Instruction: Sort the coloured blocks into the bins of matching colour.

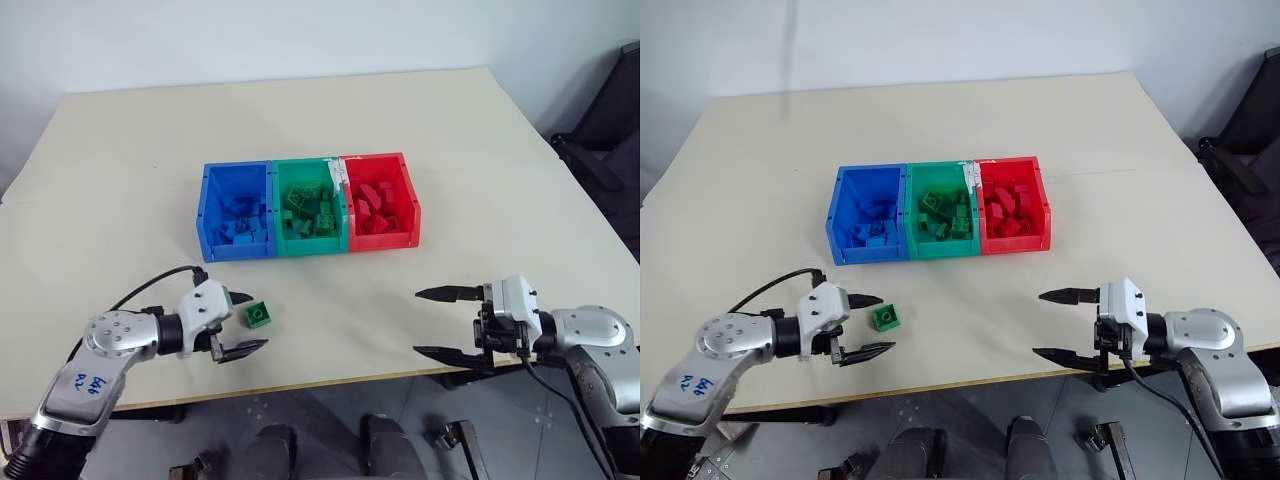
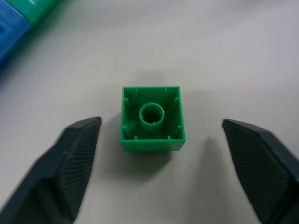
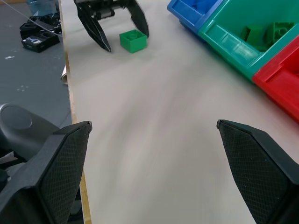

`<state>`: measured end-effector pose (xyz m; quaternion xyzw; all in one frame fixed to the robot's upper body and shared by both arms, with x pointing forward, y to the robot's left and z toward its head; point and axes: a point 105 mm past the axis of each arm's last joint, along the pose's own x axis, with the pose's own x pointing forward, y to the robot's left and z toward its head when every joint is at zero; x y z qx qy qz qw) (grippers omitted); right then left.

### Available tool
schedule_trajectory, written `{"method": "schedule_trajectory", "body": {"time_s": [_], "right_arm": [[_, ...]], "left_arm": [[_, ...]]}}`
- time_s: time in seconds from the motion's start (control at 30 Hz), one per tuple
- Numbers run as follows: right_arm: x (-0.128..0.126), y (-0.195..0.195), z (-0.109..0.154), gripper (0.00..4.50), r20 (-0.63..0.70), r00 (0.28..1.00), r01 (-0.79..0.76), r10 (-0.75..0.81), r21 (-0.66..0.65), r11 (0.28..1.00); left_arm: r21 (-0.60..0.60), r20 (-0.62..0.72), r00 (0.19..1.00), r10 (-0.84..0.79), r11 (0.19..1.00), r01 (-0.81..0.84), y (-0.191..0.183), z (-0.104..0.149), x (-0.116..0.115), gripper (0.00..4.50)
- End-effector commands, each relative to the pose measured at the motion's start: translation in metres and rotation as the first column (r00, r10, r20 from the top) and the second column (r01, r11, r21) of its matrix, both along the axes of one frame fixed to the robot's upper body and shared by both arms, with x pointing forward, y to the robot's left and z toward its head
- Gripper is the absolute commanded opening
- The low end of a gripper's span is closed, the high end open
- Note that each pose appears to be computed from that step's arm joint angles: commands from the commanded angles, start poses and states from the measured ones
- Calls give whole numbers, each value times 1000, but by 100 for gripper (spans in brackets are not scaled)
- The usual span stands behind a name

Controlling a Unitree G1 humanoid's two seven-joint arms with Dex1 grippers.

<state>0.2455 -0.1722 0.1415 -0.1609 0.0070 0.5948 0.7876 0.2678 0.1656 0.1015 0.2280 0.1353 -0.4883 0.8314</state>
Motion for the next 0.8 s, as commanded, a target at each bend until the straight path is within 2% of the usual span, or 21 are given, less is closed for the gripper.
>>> {"method": "schedule_trajectory", "body": {"time_s": [0.03,0.13,0.2,0.3,0.37,0.5,0.67,0.8], "right_arm": [[-2,2,10,450,49,999,6,-7,21,1000],[-3,3,9,450,50,999,17,-19,27,999],[-4,2,8,450,44,999,27,-28,33,999],[-8,2,6,450,2,999,39,-40,41,998],[-7,2,9,450,21,998,64,-65,63,996],[5,-2,24,450,92,970,202,-225,207,957],[15,-15,30,450,114,903,360,-415,326,874],[15,-13,33,450,117,882,391,-457,362,846]], "left_arm": [[17,0,1000,3,1000,-3,-2,-3,4,293],[43,0,1000,-10,999,10,-4,-8,4,192],[20,11,1000,-25,999,25,-9,-4,5,147],[-54,47,998,-43,997,46,-13,10,9,147],[-111,72,997,-20,993,28,-13,22,17,147],[-282,174,984,26,959,25,-34,63,41,147],[-352,304,949,81,935,33,-68,100,80,147],[-355,353,926,138,935,-4,-80,109,109,147]]}}
